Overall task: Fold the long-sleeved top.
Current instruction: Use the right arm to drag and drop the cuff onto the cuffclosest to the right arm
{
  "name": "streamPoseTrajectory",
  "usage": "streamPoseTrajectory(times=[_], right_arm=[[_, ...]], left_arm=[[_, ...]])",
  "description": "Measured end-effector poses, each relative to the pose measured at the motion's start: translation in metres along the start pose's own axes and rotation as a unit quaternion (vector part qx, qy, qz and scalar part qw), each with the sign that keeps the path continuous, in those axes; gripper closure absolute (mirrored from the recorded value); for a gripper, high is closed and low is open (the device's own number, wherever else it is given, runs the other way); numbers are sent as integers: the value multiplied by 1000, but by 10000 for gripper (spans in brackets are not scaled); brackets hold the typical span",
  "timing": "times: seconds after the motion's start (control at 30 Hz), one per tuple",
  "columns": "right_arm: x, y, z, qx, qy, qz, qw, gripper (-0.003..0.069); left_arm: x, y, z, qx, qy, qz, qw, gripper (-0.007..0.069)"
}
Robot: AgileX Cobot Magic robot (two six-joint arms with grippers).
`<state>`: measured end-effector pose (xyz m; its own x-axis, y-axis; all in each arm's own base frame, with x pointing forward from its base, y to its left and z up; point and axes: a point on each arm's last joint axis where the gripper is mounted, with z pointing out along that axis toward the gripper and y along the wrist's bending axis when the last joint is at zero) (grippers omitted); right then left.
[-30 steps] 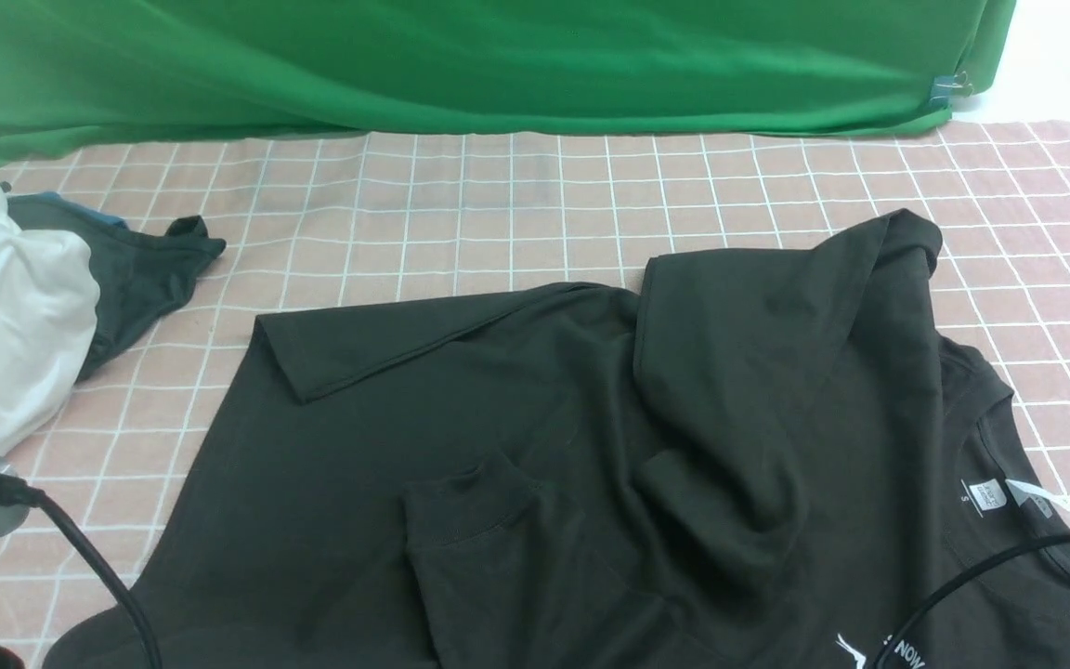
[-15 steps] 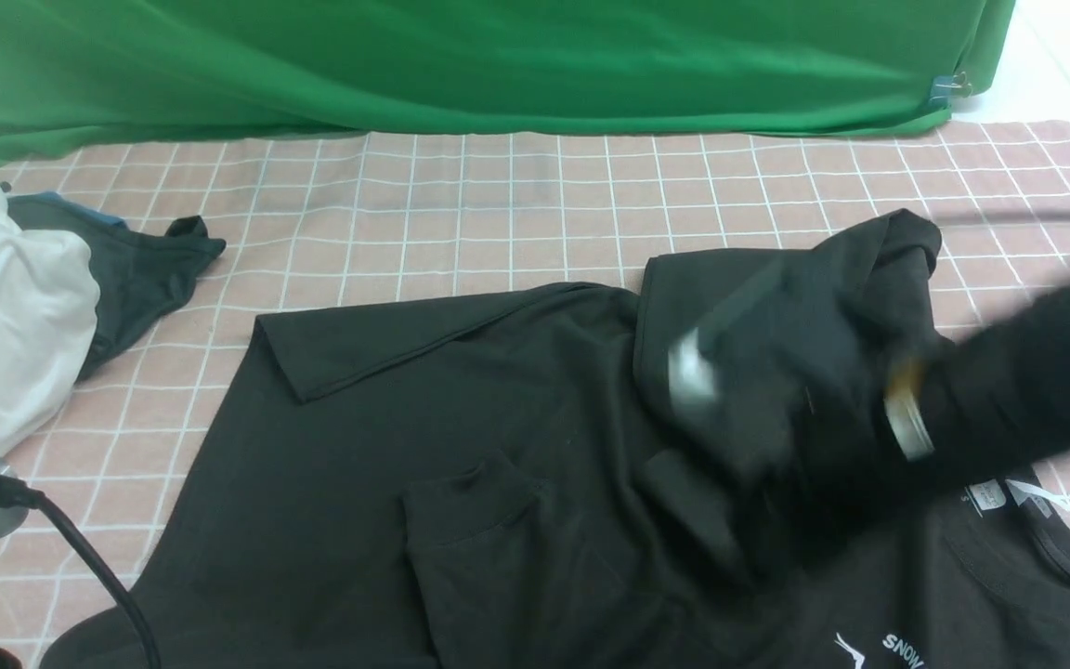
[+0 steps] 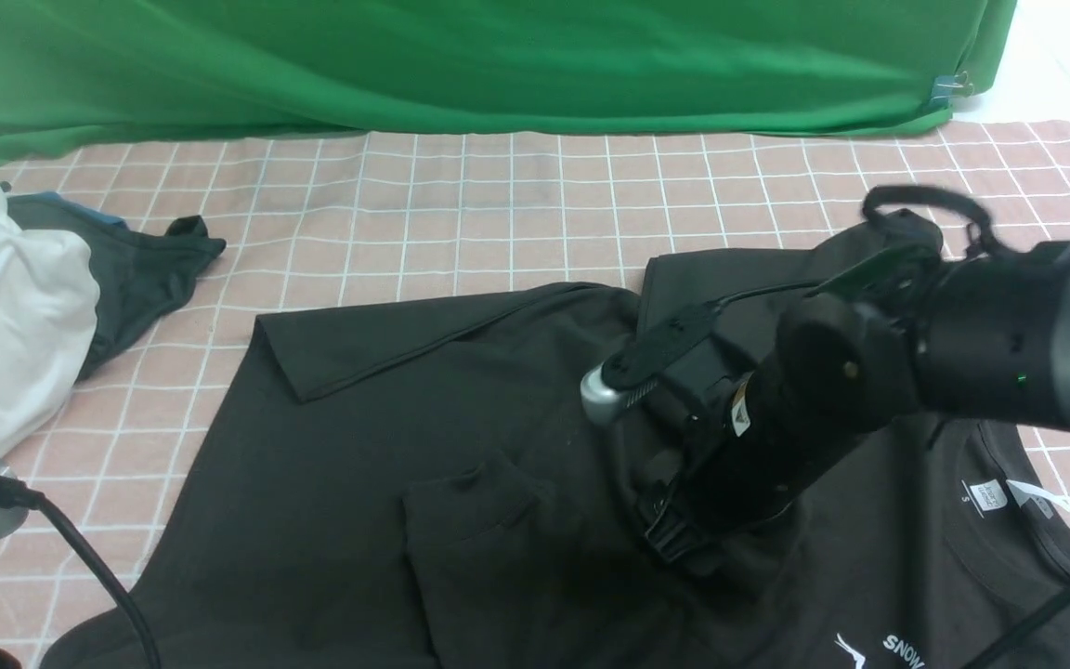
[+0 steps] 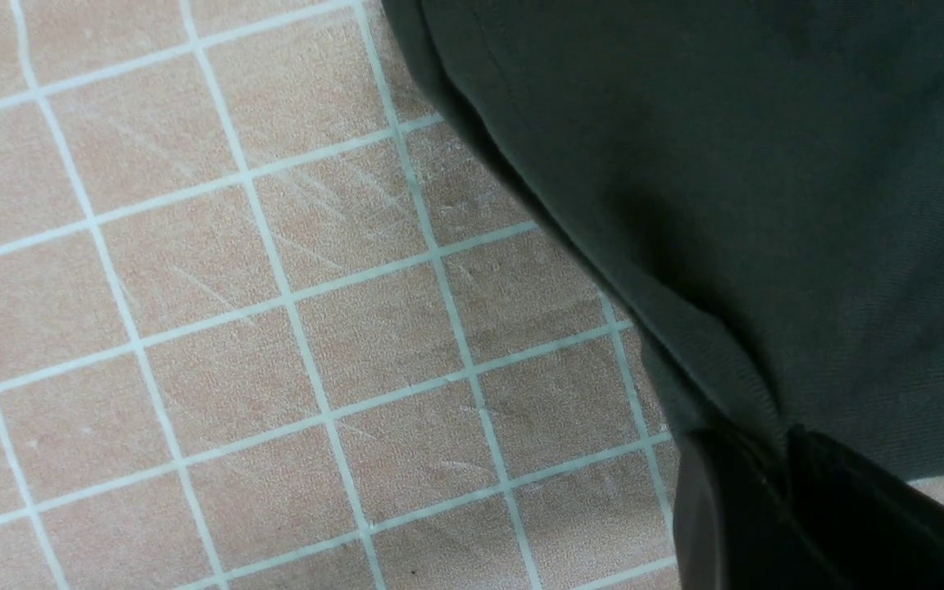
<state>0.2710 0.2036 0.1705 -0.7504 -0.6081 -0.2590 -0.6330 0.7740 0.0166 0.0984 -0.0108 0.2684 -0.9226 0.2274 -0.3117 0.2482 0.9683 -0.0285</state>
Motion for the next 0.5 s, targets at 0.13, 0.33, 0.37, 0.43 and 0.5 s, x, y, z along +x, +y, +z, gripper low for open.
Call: streamPoseTrajectory(times=[0.13, 0.33, 0.37, 0.43, 0.5], right_arm=[[0, -4, 4, 26, 4, -36, 999, 241], [-8, -6, -8, 34, -5, -49, 998, 590], [-10, -6, -12, 35, -10, -49, 998, 593], [-14, -5, -18, 35, -19, -47, 998, 595], [-26, -2, -41, 21, -47, -33, 998, 598]], left_arm=[[0, 0, 0, 1, 0, 0, 1000, 575], [0, 0, 0, 1, 0, 2, 1000, 575], [0, 0, 0, 1, 0, 2, 1000, 575], [0, 0, 0, 1, 0, 2, 1000, 575], [0, 0, 0, 1, 0, 2, 1000, 575]])
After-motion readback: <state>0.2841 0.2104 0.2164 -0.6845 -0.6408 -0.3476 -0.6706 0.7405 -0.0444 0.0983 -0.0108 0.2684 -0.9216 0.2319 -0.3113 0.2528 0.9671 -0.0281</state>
